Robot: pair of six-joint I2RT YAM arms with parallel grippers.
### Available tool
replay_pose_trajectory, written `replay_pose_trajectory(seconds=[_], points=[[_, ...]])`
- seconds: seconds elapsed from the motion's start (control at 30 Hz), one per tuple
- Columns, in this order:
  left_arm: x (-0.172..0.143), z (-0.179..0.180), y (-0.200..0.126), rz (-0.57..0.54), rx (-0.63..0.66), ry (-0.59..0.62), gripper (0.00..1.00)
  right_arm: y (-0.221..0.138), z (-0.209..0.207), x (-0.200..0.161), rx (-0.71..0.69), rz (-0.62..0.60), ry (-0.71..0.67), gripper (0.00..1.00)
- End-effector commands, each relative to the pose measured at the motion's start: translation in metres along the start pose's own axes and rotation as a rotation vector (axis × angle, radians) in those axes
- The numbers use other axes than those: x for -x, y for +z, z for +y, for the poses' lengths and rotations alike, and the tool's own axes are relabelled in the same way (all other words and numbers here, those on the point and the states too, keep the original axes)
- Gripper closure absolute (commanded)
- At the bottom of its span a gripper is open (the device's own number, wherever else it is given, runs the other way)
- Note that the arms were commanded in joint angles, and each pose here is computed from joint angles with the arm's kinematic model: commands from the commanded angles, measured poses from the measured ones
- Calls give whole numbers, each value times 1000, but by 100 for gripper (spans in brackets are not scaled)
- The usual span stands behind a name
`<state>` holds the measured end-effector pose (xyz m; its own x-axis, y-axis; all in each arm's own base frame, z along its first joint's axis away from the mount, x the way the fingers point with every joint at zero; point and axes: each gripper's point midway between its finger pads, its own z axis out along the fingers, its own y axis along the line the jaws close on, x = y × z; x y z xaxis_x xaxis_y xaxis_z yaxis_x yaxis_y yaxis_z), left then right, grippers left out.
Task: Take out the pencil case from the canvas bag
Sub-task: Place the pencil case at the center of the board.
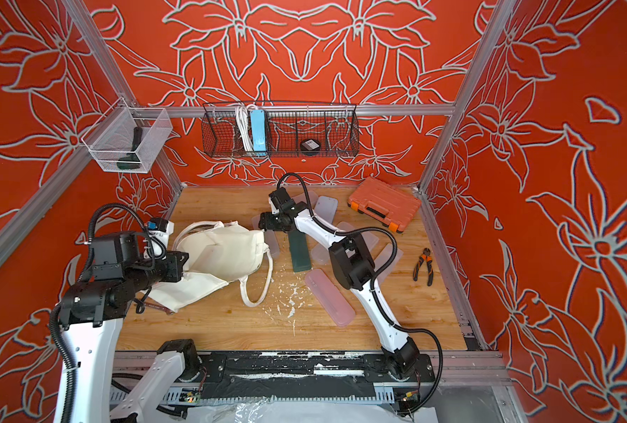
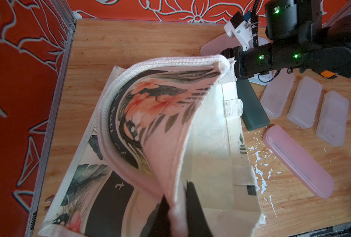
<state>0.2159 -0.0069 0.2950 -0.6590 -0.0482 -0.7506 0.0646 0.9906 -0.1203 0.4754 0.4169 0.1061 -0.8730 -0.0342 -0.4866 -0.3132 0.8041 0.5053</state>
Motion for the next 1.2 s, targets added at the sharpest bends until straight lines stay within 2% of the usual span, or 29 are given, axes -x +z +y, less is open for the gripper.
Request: replay_pose_trajectory(seconds=[0.0,0.17,0.23,0.7,0.87,1.17], points=[[15,-7,-4,-70,-40,42,100,-41,22,23,42,-94,-22,20],[20,-12,-6,-86,-68,56,100,-75,36,29,71,-145,-35,10],[22,-15,-8,-95,-82,63,100,-88,39,30,74,-165,-36,2],[9,-46,-17,-183,-239,120,100,-175,63,25,171,-309,-77,2],[6,-62,-28,-226,-323,179,100,-205,68,14,229,-374,-52,2],[-2,-74,-27,-232,-401,188,100,-244,80,-22,295,-446,-70,2]])
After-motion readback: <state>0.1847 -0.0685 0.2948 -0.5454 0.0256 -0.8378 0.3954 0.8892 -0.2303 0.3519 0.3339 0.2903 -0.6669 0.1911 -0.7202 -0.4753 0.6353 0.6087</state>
